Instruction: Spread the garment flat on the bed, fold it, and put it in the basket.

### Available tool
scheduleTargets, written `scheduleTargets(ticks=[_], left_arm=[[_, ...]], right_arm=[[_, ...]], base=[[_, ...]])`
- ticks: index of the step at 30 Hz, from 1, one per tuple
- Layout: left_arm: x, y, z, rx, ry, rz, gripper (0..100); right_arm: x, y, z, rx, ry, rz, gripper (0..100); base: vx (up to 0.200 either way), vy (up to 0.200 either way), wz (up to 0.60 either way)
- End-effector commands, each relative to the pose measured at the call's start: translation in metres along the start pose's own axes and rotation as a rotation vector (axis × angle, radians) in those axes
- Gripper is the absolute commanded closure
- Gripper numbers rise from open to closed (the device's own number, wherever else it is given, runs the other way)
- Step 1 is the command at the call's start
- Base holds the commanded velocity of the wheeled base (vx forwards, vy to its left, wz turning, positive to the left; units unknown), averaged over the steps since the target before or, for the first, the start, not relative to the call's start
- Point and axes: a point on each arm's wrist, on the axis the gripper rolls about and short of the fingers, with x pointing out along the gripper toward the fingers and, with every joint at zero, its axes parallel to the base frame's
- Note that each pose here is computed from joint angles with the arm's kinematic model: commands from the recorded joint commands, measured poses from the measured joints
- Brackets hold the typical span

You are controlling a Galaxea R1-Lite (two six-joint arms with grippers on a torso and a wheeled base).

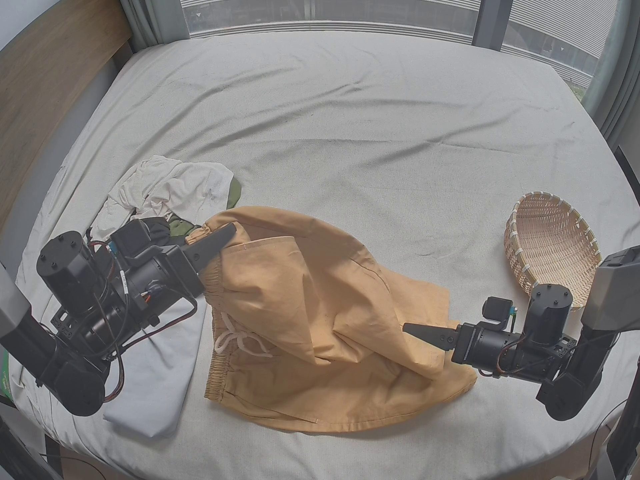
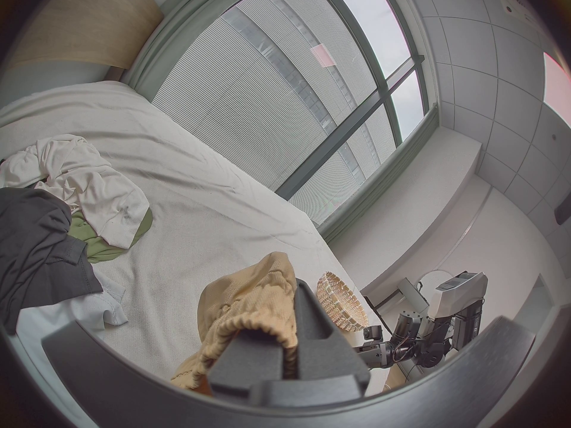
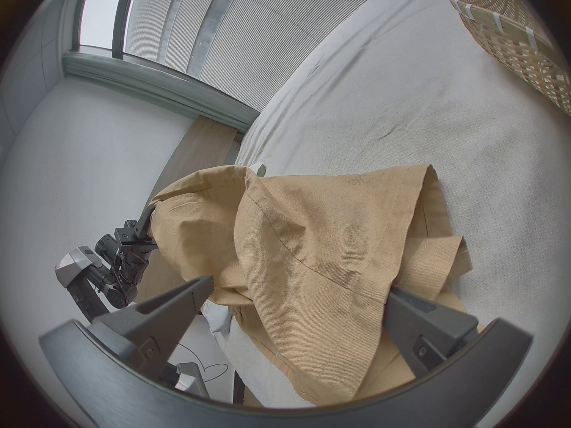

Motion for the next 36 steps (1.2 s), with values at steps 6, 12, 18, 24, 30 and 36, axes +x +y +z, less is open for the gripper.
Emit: scheduleTargets(ticks=[6, 12, 18, 24, 30, 36], left_arm=[[-0.001, 0.0, 0.0, -0.001, 0.002, 0.001, 100], [-0.001, 0.0, 0.0, 0.0, 0.001, 0.0, 100], [-0.001, -0.001, 0.001, 0.001, -0.002, -0.001, 100], [-0.002, -0.005, 0.006, 0.004, -0.023, -0.014, 100], [-0.006, -0.019, 0.022, -0.003, -0.067, -0.078, 100], [-0.015, -0.027, 0.028, -0.014, -0.045, -0.157, 100]], right_arm=[[0.003, 0.001, 0.004, 0.011, -0.018, 0.013, 0], [0.004, 0.0, 0.003, 0.024, -0.013, 0.01, 100], [0.003, 0.0, 0.003, 0.025, -0.014, 0.007, 100], [-0.01, 0.009, 0.019, 0.003, -0.081, 0.026, 100], [-0.031, 0.034, 0.04, -0.035, -0.181, 0.093, 100], [-0.058, 0.067, 0.058, -0.117, -0.285, 0.19, 100]], base=[[0.0, 0.0, 0.0], [0.0, 0.0, 0.0], [0.0, 0.0, 0.0], [0.0, 0.0, 0.0], [0.0, 0.0, 0.0], [0.0, 0.0, 0.0]])
